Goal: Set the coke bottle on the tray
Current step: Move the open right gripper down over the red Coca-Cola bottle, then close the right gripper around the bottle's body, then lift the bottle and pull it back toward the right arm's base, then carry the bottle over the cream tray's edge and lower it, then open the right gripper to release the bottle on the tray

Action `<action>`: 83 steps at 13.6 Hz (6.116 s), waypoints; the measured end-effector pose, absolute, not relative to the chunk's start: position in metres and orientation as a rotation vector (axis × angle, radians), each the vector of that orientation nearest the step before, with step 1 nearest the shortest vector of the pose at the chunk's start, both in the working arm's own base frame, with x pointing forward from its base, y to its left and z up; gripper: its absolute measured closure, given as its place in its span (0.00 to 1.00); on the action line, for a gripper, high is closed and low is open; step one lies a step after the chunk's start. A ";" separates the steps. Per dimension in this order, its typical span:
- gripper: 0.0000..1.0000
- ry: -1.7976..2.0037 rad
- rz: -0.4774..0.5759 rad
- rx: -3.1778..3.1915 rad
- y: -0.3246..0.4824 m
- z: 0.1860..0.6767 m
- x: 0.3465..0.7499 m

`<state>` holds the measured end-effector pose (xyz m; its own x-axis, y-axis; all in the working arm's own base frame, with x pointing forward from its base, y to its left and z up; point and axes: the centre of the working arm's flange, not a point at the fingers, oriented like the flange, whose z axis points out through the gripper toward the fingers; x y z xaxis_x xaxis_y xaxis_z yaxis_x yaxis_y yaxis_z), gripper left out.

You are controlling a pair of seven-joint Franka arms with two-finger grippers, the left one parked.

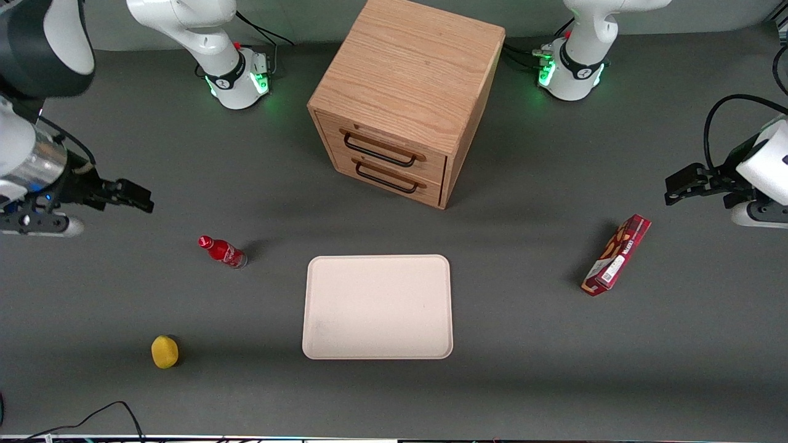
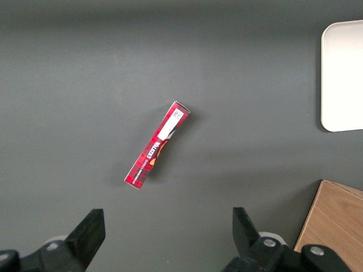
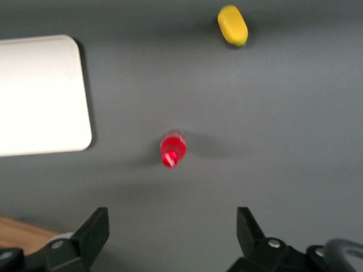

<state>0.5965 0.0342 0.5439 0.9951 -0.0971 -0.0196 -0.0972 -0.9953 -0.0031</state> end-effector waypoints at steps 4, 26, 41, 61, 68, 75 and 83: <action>0.00 0.141 0.033 -3.130 0.033 0.457 0.640; 0.71 0.014 0.004 -3.159 0.058 0.332 0.555; 0.71 0.026 0.057 -3.173 0.056 0.394 0.569; 0.71 -0.129 -0.013 -3.089 0.259 0.480 0.686; 0.71 -0.133 -0.269 -3.110 0.307 0.378 0.720; 0.71 -0.092 -0.267 -3.111 0.316 0.336 0.724; 0.26 -0.081 -0.265 -3.110 0.323 0.334 0.721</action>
<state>0.7210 0.3235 0.3344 0.9842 0.0500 0.1697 0.0532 -0.9985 -0.0147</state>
